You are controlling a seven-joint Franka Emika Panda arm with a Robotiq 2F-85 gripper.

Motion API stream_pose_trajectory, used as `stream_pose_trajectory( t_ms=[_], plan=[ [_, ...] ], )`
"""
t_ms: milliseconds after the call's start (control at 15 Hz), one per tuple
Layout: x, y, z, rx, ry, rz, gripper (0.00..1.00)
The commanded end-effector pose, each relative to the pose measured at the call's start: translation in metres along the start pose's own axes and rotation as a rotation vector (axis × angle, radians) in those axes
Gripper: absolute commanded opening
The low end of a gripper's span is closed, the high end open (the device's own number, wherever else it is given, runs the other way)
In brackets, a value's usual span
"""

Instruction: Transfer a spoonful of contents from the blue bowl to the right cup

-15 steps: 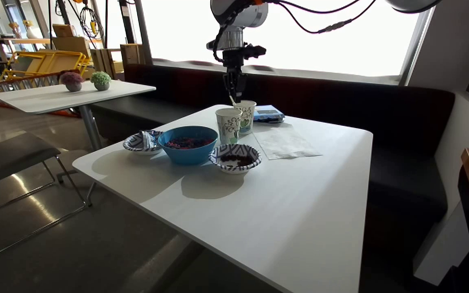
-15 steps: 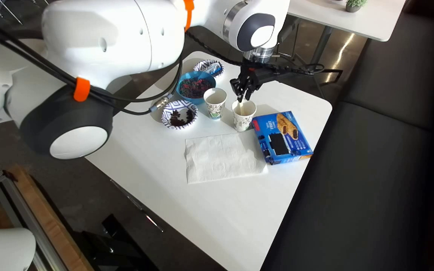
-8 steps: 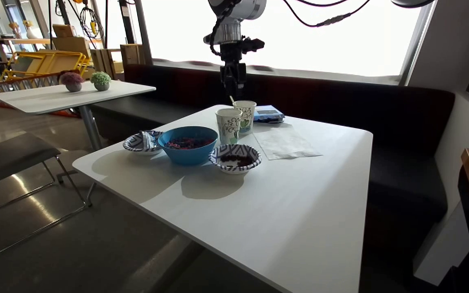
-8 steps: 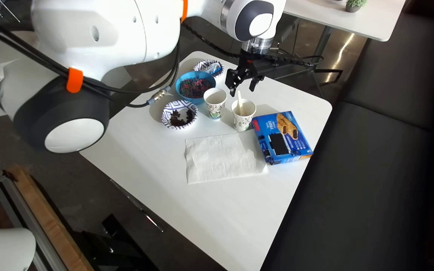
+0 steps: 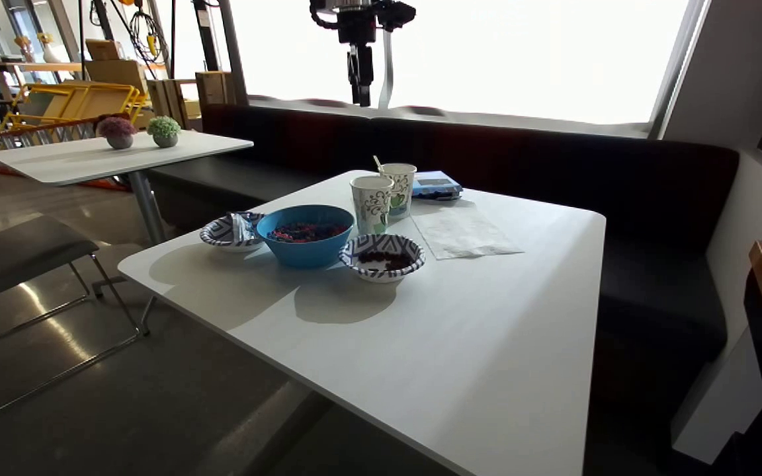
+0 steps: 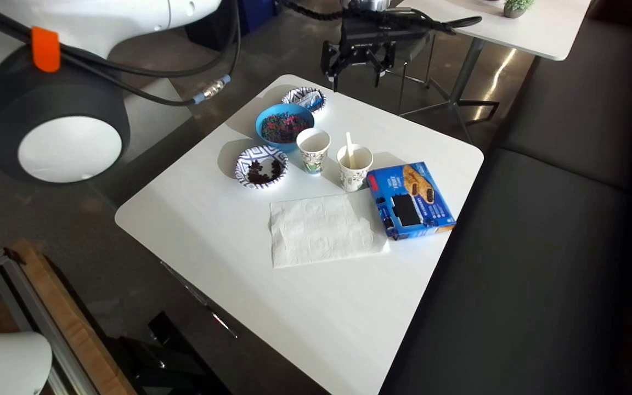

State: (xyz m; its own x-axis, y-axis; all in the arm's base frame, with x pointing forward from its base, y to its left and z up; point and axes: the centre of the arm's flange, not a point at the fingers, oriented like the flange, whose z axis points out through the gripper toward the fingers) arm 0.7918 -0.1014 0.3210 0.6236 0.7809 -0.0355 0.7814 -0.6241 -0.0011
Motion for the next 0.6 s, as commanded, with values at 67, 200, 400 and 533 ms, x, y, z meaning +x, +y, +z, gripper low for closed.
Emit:
stream_pose_trajectory(
  t_ms=[67, 200, 400, 533],
  plan=[
    [-0.038, -0.065, -0.008, -0.029, -0.011, 0.257, 1.00],
    [-0.045, -0.060, -0.008, -0.017, -0.011, 0.367, 1.00],
    [-0.009, 0.004, -0.021, -0.025, 0.003, 0.340, 1.00],
    [-0.013, 0.006, -0.019, -0.021, 0.000, 0.359, 1.00]
  ],
)
